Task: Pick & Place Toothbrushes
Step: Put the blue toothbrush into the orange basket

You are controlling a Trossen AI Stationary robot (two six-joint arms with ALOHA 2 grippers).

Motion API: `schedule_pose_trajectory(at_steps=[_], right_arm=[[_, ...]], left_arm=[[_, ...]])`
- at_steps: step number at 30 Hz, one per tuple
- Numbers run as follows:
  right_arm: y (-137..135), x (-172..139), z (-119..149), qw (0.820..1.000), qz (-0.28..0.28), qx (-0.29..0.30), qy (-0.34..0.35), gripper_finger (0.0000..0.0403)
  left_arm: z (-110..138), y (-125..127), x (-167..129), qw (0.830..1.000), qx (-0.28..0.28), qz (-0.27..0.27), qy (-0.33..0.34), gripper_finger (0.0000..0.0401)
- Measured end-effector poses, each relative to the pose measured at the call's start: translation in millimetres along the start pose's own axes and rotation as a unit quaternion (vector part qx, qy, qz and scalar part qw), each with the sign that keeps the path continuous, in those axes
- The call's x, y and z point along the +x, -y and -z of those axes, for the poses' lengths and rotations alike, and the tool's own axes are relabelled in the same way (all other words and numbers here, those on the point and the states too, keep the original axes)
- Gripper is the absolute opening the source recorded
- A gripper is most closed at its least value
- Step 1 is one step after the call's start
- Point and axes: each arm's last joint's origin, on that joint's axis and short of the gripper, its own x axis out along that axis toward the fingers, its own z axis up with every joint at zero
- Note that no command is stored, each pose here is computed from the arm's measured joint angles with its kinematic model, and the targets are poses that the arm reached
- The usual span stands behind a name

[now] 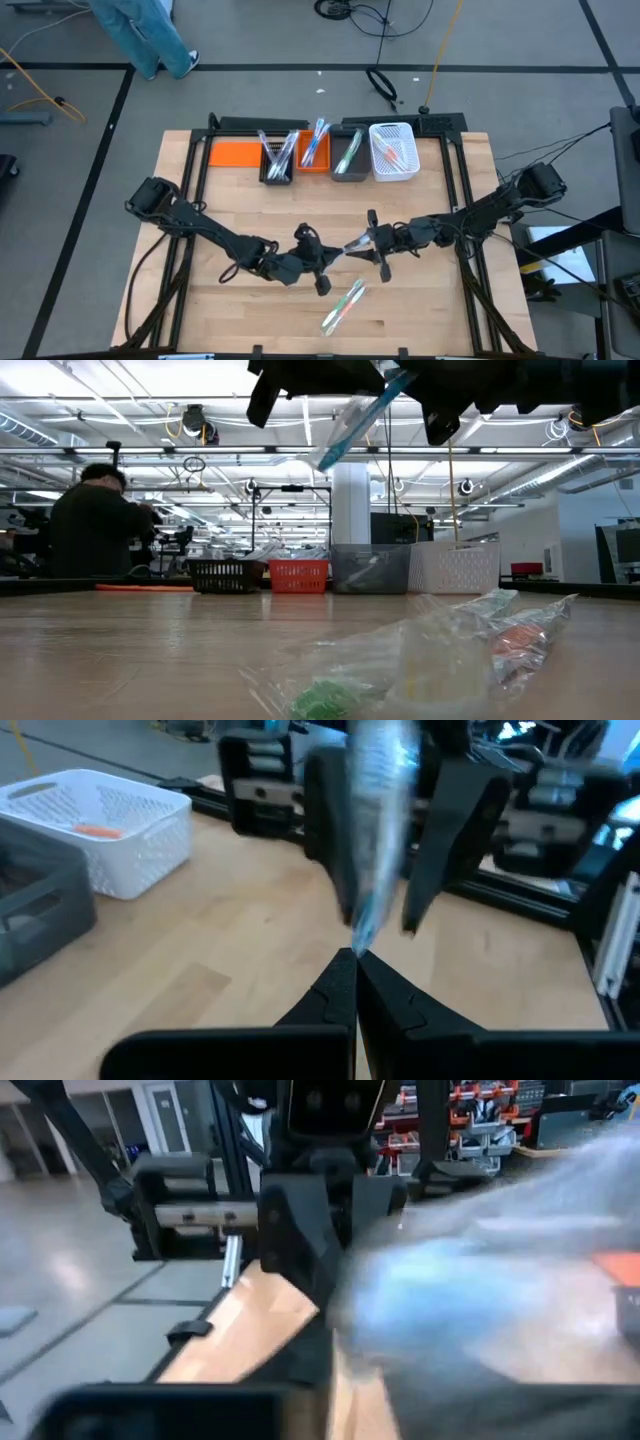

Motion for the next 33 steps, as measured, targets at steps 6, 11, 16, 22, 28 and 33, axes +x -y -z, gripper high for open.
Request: schedule_pose_trajectory(at_steps=[6,11,16,22,28,33], right_arm=[[-0.2,0.0,0.9,1.000,0.002,-0.019,-0.004,0.0016],[0.2,0.1,1.6,1.000,0.001,-0.020,-0.007,0.0014],[0.3,0.1,2.4,1.000,0.002,-0.021,-0.011,0.0014],[2.4,-4.5,-1.3,0.999,0.008,-0.021,-0.026,0.0014],[6.5,-18.4,-11.9,0.997,0.065,-0.026,-0.044,0.0014],[18.4,-28.5,-25.9,0.993,0.112,-0.026,-0.027,0.0014]], left_arm=[[-0.2,-0.7,0.3,1.000,0.001,-0.004,0.001,0.0003],[1.2,-0.8,0.6,1.000,0.014,0.007,-0.011,0.0001],[2.3,-1.1,0.5,0.999,0.030,0.007,-0.015,0.0019],[5.1,-3.3,-0.4,0.998,0.049,-0.003,-0.032,0.0070],[1.9,-10.0,-9.3,0.996,0.066,-0.022,-0.064,0.0119],[2.5,-11.9,-11.5,0.995,0.059,-0.026,-0.077,0.0138]])
